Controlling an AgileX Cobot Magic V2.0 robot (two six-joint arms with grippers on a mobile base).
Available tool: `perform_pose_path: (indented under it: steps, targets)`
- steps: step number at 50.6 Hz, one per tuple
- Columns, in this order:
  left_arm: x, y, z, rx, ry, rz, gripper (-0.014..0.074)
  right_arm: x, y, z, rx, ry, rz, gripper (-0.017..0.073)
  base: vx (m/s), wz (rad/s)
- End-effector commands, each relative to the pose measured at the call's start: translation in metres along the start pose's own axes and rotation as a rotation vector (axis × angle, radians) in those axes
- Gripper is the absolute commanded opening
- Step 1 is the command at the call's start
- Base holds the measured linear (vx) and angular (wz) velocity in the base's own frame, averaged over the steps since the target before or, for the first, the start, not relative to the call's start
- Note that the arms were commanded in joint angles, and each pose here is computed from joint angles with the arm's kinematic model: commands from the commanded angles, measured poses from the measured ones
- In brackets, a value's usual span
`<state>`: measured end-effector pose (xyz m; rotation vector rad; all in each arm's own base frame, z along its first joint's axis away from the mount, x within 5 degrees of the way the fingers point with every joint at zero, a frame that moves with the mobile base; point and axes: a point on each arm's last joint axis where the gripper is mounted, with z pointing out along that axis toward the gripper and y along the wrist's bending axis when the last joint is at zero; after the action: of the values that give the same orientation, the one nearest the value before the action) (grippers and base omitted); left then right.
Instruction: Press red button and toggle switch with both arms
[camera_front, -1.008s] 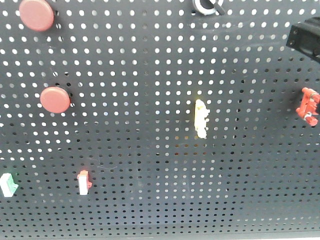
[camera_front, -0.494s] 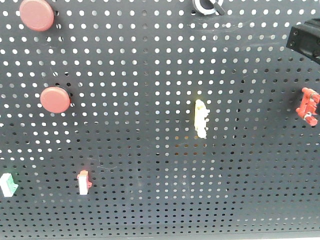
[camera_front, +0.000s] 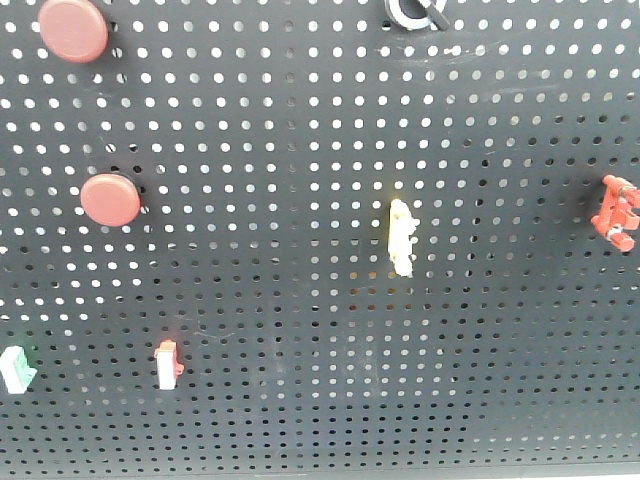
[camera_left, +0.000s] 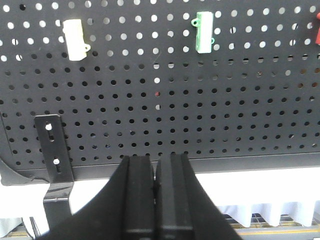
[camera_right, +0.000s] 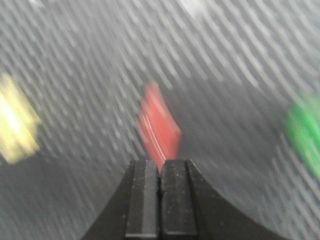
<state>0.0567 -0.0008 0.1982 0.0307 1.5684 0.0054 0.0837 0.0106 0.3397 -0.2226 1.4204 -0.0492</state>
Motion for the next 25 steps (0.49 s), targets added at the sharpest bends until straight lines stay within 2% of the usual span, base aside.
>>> perform_pose_path:
  steps: [1,11,14,16,18,25]
  targets:
    - [0.002,0.000,0.000,0.003,-0.055,-0.008,0.0001,0.043,0.003,-0.018,0.073,0.007,-0.024,0.0000,0.00,0.00]
    - [0.002,0.000,0.000,0.003,-0.055,-0.008,0.0001,0.118,0.012,-0.044,0.176,0.065,0.099,0.0000,0.00,0.00]
    - [0.002,0.000,0.000,0.003,-0.055,-0.008,0.0001,0.133,0.013,-0.049,0.200,0.059,0.083,0.0000,0.00,0.00]
    - [0.002,0.000,0.000,0.003,-0.054,-0.008,0.0000,0.136,0.013,-0.048,0.203,0.116,0.073,0.0000,0.00,0.00]
    - [0.003,0.000,0.000,0.003,-0.049,-0.008,0.0000,0.137,0.013,-0.048,0.200,0.139,0.040,0.0000,0.00,0.00]
    - [0.002,0.000,0.000,0.003,-0.049,-0.008,0.0000,0.136,0.014,-0.048,0.192,0.111,0.043,0.0000,0.00,0.00]
